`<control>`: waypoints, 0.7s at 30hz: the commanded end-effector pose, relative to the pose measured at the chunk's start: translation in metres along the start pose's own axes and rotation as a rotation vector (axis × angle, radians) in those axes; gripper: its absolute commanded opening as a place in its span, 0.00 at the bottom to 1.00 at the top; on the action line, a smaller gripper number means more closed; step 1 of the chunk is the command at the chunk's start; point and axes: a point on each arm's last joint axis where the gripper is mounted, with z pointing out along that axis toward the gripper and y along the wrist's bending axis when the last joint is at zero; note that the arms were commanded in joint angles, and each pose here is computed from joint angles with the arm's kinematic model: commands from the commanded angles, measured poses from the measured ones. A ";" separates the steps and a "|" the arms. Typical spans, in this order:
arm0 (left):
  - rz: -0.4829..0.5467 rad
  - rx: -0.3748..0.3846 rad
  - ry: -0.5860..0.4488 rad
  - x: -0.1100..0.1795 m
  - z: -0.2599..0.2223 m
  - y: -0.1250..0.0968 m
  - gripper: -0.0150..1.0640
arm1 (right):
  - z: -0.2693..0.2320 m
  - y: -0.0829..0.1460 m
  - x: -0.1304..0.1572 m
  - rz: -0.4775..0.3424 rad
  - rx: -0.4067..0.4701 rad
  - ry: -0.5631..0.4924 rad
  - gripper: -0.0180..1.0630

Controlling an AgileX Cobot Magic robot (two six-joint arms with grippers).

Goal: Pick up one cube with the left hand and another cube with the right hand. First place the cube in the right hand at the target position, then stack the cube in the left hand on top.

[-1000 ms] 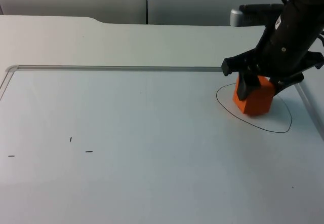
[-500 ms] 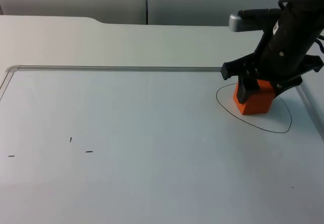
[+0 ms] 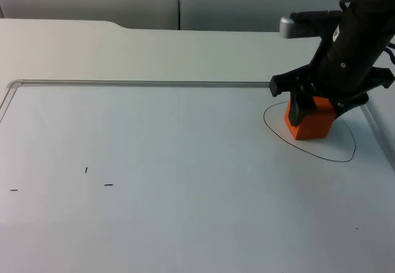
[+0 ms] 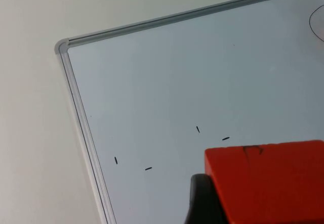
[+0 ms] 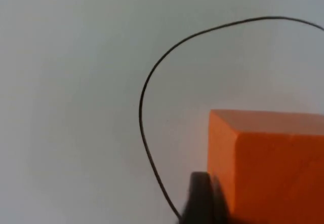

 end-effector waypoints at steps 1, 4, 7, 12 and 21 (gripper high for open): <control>-0.007 0.014 -0.010 0.000 -0.001 -0.002 0.01 | 0.008 -0.001 0.004 0.013 -0.003 0.034 0.65; -0.007 0.014 -0.010 0.000 -0.001 -0.002 0.01 | -0.001 0.000 0.002 0.003 -0.006 0.010 0.99; -0.007 0.014 -0.010 0.000 -0.001 -0.002 0.01 | -0.016 0.001 -0.003 0.005 -0.014 -0.033 0.99; -0.006 0.012 -0.009 0.000 -0.001 -0.002 0.01 | -0.068 0.000 -0.011 -0.004 -0.021 -0.165 0.99; -0.016 0.029 -0.033 -0.008 0.008 -0.001 0.01 | -0.257 0.000 0.019 -0.179 -0.045 -0.636 0.99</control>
